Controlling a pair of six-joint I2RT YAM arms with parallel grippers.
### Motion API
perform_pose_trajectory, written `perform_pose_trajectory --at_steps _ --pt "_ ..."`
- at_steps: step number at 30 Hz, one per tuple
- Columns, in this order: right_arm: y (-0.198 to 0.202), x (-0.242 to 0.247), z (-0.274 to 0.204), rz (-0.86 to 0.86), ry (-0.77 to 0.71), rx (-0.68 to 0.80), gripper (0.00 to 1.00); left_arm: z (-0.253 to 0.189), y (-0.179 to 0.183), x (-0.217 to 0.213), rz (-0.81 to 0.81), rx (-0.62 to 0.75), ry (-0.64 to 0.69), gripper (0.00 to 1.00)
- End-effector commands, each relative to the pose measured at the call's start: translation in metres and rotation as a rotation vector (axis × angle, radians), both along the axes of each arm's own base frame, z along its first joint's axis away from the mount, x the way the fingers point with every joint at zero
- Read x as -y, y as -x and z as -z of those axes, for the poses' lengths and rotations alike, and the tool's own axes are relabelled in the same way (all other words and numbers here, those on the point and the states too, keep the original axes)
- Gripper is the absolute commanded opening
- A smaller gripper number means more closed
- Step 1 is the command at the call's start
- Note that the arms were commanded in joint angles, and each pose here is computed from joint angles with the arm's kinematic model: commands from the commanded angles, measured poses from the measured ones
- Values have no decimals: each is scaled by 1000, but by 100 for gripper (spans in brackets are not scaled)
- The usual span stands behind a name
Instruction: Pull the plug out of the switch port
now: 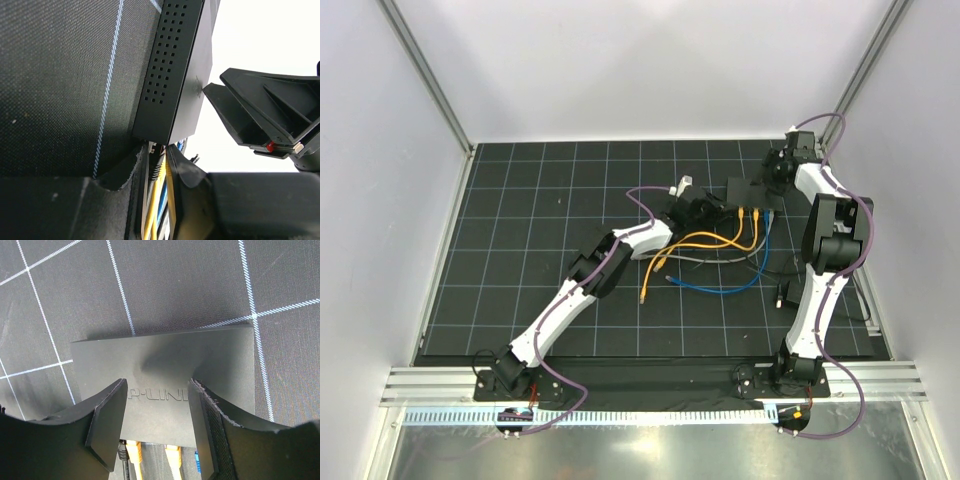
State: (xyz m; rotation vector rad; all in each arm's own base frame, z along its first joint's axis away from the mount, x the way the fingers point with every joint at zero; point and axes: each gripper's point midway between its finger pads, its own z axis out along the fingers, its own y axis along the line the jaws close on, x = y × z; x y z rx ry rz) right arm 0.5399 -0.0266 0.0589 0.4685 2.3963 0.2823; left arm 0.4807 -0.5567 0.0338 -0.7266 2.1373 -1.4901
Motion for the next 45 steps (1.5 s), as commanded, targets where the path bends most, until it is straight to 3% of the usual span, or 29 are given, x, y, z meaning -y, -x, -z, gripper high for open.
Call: perform_pose_trajectory --at_steps 1,8,18,24,39,45 --pt "2 -3 2 -20 9 -7 59 64 6 -14 -31 -91 -121 22" --pt "3 -3 6 -20 14 -21 59 73 10 -18 -24 -120 -100 0" --pt "7 2 24 24 18 -72 55 78 19 -20 43 -103 -128 0" --pt "6 1 34 38 1 -95 55 73 19 -16 88 -53 -50 0" --pt "5 -2 38 71 -35 -123 54 69 20 -17 125 -81 -67 0" --pt "10 -15 9 32 -39 -91 57 62 10 -23 111 -61 -84 0"
